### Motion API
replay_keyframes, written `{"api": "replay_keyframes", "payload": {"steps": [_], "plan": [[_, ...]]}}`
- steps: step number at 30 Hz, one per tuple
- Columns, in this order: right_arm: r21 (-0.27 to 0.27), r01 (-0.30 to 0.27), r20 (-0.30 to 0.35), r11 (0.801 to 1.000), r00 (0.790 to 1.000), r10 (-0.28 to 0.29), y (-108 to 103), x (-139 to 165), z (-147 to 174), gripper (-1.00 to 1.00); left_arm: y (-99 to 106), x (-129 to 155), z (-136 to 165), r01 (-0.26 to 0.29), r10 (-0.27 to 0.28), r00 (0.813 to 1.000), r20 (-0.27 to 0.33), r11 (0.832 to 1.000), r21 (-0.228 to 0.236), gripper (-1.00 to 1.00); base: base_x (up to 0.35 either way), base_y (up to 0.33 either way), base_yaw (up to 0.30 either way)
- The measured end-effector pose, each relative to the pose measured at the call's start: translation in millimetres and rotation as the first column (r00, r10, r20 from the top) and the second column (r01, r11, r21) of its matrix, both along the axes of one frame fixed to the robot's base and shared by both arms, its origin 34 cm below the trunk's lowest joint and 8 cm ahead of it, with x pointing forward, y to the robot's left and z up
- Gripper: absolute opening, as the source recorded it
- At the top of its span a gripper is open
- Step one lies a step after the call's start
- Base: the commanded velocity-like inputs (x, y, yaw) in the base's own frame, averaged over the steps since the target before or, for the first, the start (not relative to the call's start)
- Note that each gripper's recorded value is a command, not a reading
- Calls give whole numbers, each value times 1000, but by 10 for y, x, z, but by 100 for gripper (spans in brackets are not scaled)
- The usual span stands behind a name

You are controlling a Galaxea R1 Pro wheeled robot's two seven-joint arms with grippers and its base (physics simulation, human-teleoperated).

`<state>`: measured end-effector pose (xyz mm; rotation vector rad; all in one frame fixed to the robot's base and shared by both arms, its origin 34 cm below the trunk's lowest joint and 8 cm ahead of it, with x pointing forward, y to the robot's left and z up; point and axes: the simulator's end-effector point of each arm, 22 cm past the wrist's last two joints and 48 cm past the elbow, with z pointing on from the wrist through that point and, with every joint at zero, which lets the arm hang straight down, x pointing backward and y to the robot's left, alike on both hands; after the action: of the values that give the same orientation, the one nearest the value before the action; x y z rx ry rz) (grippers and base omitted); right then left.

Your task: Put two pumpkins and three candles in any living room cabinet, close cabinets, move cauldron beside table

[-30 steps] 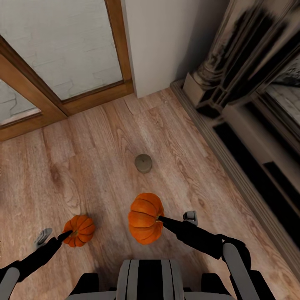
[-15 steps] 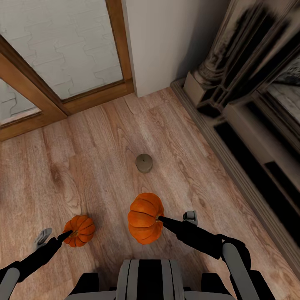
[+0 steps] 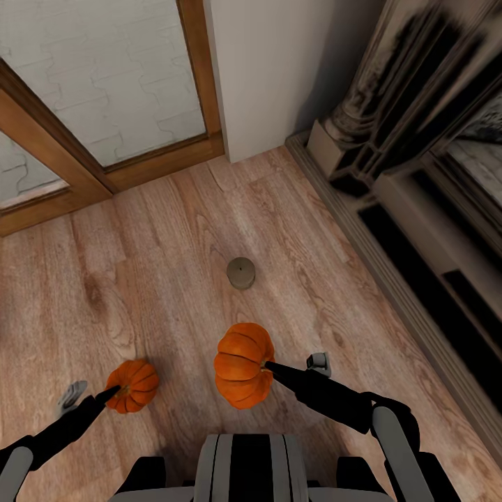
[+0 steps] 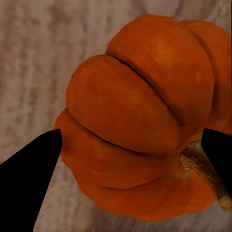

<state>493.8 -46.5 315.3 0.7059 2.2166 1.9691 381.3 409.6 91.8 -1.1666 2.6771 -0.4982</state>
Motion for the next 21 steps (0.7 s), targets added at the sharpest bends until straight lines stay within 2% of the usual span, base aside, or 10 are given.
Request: {"api": "replay_keyframes", "payload": {"steps": [4,6,15,21], "plan": [[0,1,0,1000,1000,-1,2,2,0,-100,70,-15,-9,-2,3,1000,-14,1000,27,-100,0,0,0],[-1,1,0,1000,1000,-1,1,2,-2,-100,102,-68,-21,-20,20,1000,-24,999,29,-100,0,0,0],[-1,1,0,1000,1000,-1,2,3,-2,-100,120,-80,-21,-22,23,999,-26,999,31,-100,0,0,0],[-1,1,0,1000,1000,-1,2,3,-2,-100,199,-141,-24,-52,54,998,-34,998,41,-100,0,0,0]]}}
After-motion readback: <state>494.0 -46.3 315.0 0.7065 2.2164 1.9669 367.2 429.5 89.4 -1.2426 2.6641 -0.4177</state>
